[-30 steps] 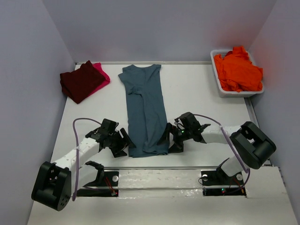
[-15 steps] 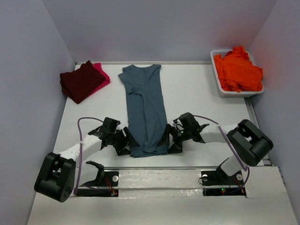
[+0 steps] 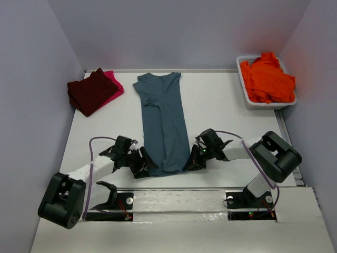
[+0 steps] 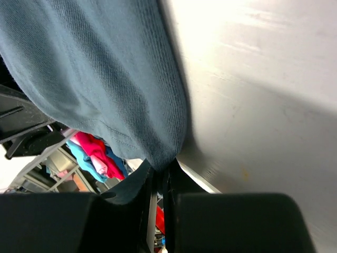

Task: Fold and stack the t-shirts
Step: Fold the tshirt

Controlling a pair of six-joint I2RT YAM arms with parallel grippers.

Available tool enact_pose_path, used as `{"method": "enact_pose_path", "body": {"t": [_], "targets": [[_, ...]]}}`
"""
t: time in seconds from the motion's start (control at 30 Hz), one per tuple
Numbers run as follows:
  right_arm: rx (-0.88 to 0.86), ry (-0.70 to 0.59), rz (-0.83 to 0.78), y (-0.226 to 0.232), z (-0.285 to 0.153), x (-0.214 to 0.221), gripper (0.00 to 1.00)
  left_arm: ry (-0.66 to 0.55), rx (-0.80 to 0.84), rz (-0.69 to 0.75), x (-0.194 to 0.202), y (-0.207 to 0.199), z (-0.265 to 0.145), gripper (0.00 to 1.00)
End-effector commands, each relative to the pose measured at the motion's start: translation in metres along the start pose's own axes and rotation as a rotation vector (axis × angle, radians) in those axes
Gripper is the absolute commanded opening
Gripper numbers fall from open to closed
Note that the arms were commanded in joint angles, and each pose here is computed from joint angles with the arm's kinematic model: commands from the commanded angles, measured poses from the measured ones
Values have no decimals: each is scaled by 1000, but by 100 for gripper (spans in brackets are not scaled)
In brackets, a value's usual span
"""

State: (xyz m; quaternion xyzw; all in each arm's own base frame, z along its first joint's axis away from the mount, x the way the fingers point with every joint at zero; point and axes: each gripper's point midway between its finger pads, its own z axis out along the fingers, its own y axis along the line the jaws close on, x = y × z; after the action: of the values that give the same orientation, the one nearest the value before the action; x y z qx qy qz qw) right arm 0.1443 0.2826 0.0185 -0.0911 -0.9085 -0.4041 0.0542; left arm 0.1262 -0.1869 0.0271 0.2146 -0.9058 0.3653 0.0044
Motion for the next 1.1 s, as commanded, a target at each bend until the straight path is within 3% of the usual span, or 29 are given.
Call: {"method": "enact_pose_path", "body": {"t": [0.0,0.13,0.33,0.47,0.77,1.07], "targets": [[80,-21,25,-21,3,-2,11,-9,-51,-11,2,19,3,69],[76,-22,12,-17,1,-3,11,-15,-44,-3,1,17,4,62],[93,-15,-4,-17,-1,-2,12,-16,-39,0,-1,16,5,21],[92,-14,-14,-15,-3,-2,10,-21,-41,6,-2,15,5,7],[86,38,-59,-7,-13,9,7,-18,-38,39,0,8,-5,6],[79,103,-104,3,-46,39,7,47,-27,59,34,17,-19,6]]}}
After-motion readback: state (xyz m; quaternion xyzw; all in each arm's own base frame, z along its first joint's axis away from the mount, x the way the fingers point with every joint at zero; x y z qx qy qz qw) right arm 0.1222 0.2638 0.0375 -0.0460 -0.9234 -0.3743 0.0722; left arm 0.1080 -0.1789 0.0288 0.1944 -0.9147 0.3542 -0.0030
